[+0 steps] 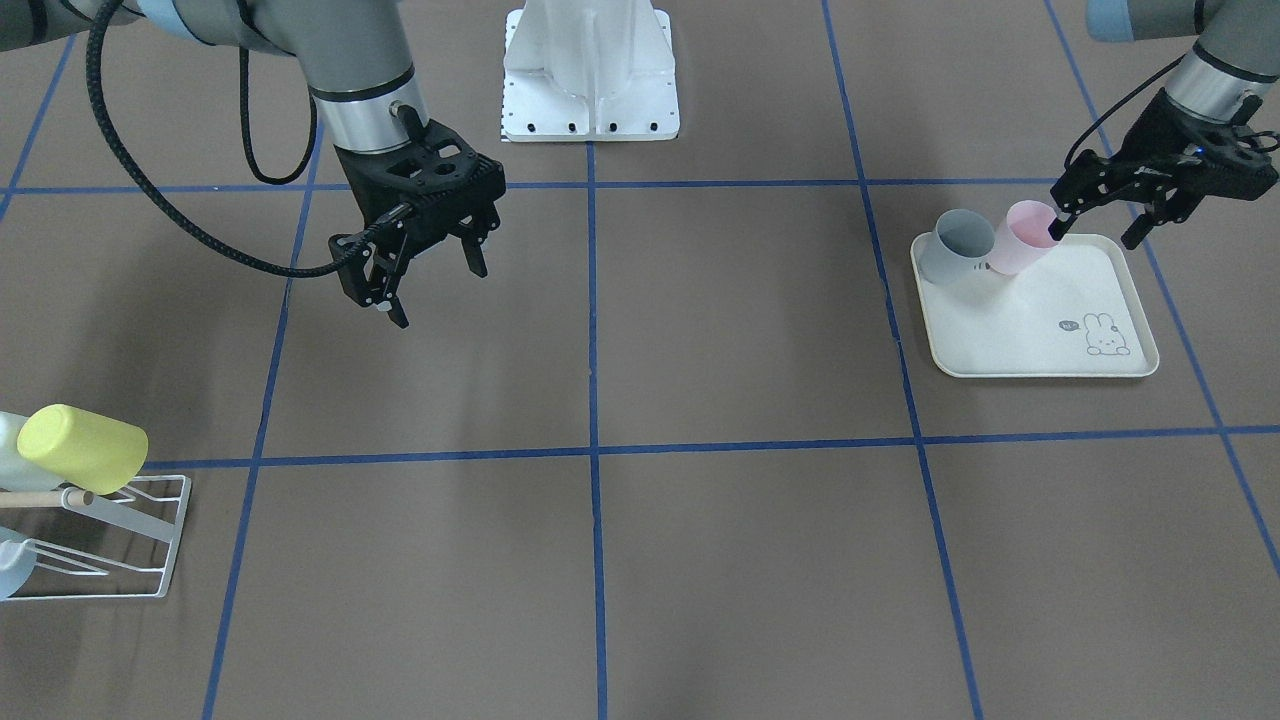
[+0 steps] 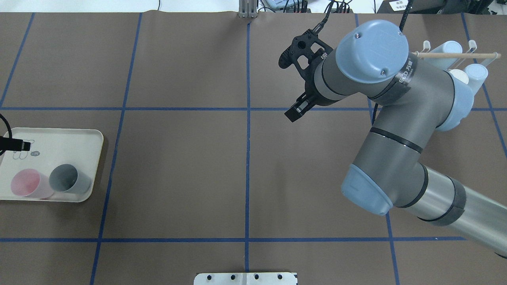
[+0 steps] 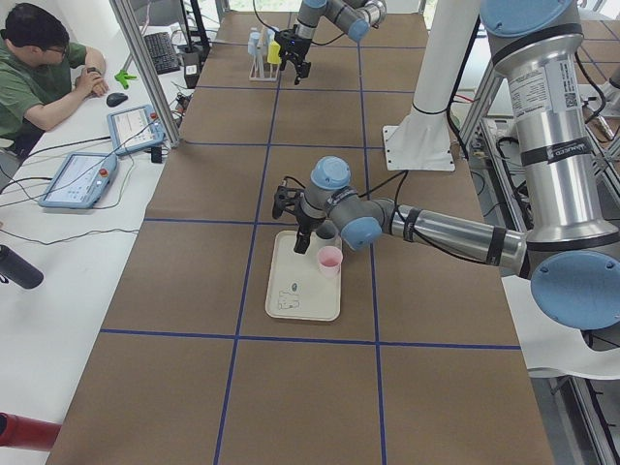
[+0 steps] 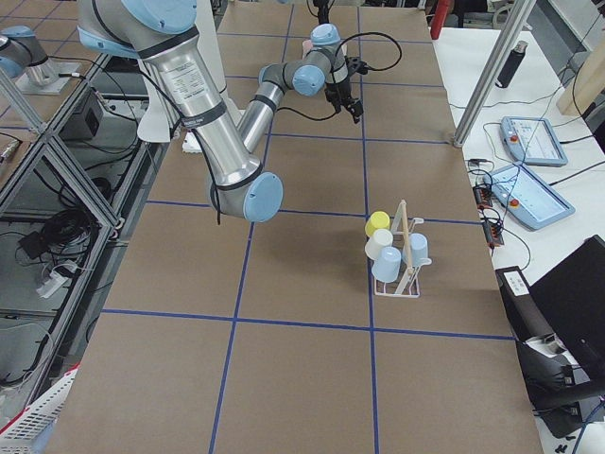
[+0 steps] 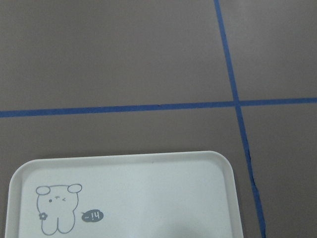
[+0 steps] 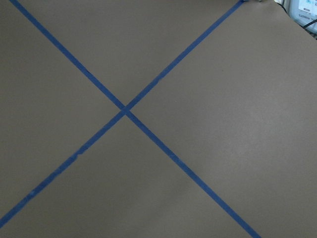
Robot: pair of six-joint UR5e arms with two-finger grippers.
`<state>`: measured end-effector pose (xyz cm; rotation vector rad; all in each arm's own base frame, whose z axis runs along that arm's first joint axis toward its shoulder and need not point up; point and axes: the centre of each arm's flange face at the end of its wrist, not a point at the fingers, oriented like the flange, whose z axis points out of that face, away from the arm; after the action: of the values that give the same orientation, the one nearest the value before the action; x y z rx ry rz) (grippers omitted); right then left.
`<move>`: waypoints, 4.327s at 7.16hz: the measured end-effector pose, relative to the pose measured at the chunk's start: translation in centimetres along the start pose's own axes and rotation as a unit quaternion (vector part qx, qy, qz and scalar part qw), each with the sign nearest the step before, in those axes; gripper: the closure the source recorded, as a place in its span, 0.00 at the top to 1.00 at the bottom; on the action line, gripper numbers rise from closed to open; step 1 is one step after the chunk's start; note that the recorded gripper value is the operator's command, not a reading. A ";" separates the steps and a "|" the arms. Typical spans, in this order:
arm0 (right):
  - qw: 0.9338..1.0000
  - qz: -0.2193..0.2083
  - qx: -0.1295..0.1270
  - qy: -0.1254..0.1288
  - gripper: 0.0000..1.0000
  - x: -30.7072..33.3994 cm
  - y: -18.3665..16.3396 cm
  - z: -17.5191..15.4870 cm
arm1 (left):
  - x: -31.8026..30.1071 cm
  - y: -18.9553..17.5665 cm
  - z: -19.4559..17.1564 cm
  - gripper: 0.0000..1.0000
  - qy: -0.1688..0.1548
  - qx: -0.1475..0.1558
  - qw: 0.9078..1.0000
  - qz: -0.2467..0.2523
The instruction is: Transfer IKEA cup to right arm and place on rack
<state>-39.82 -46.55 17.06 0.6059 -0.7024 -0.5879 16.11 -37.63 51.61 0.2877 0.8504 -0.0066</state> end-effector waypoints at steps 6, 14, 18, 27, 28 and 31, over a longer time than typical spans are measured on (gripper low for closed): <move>0.999 0.023 0.023 -0.034 1.00 0.5 -2.2 -3.1 | -1.3 5.0 3.0 0.71 -0.028 -0.053 0.998 0.019; 0.999 0.023 0.024 -0.033 1.00 0.5 -2.2 -3.1 | -1.0 6.1 4.4 0.00 -0.027 -0.071 0.997 0.032; 0.999 0.021 0.024 -0.032 1.00 0.4 -2.2 -3.0 | -1.6 4.9 3.0 0.00 -0.021 -0.059 0.998 0.017; 0.972 -0.062 0.199 -0.111 0.99 -0.9 -1.3 -1.2 | 8.8 -11.9 -10.4 0.00 0.213 -0.021 0.968 -0.129; 0.962 -0.085 0.232 -0.120 0.99 -0.5 0.0 -1.0 | 11.0 -13.1 -11.6 0.00 0.232 -0.025 0.960 -0.151; 0.929 -0.127 0.313 -0.149 0.99 -0.9 1.6 -1.0 | 15.7 -14.0 -15.1 0.00 0.306 -0.035 0.930 -0.200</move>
<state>-39.20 -44.60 17.19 1.2327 -1.1242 -0.7063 13.68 -45.51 27.05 0.0355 1.5175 -0.2795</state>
